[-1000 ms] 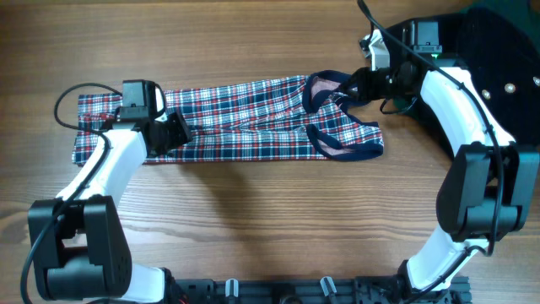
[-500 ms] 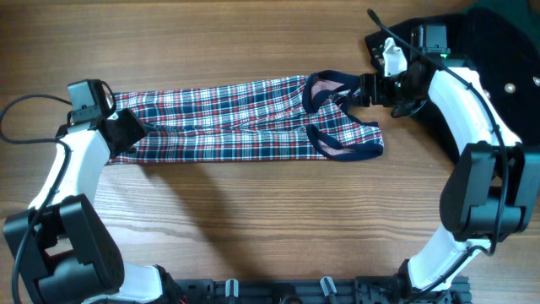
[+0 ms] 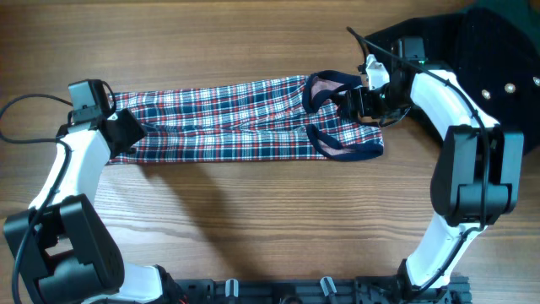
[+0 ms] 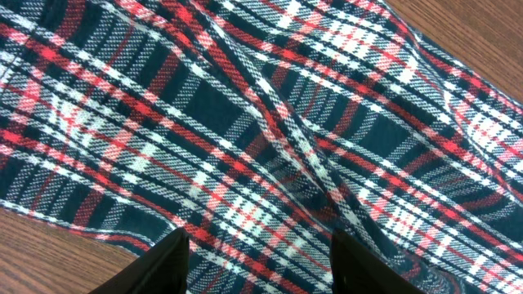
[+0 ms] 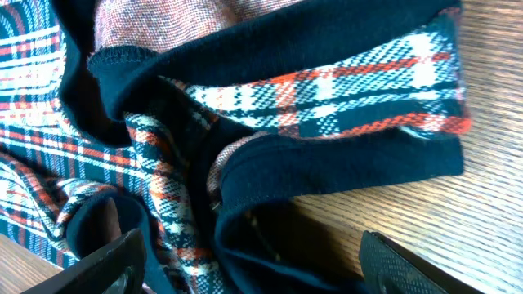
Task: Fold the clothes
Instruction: 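Pull the strip ends apart with both grippers to straighten it, then lift the armhole end with the right gripper and fold it left over the strip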
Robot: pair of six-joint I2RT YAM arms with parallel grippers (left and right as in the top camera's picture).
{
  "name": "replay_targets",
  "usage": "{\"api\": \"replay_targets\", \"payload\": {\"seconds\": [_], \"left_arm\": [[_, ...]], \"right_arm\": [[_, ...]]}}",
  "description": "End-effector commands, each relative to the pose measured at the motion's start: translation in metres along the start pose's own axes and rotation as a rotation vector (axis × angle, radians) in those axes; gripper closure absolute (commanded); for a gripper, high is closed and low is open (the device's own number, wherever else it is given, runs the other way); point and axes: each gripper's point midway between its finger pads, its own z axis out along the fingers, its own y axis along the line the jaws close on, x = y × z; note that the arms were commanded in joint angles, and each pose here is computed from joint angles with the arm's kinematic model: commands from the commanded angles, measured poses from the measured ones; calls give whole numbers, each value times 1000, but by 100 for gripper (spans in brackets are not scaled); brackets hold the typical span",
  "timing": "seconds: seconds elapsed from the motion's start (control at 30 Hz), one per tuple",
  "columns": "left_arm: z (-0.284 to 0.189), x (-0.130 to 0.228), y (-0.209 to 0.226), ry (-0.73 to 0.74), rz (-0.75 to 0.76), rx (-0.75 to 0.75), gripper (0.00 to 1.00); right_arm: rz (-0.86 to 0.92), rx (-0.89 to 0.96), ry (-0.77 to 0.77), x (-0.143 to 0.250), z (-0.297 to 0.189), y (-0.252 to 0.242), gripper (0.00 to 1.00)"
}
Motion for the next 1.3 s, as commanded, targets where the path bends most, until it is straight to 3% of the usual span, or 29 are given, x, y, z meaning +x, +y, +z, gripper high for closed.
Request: {"api": "replay_targets", "payload": {"seconds": [0.0, 0.1, 0.27, 0.43, 0.8, 1.03, 1.27], "left_arm": [[-7, -10, 0, -34, 20, -7, 45], [1, -7, 1, -17, 20, -14, 45], [16, -2, 3, 11, 20, -24, 48], [26, -2, 10, 10, 21, -66, 49], [33, -7, 8, -12, 19, -59, 44], [33, -7, 7, -7, 16, -50, 42], [33, -9, 4, -14, 16, -36, 43]], "right_arm": [[-1, -51, 46, 10, 21, 5, 21], [-14, -62, 49, 9, 27, 10, 35], [-4, -63, 34, 4, 32, 19, 73], [18, -62, 28, 2, 32, 19, 96], [86, -50, -4, -7, 5, 6, 96], [146, -15, -76, -10, -37, -24, 96], [63, 10, -113, -20, -72, 0, 96]]}}
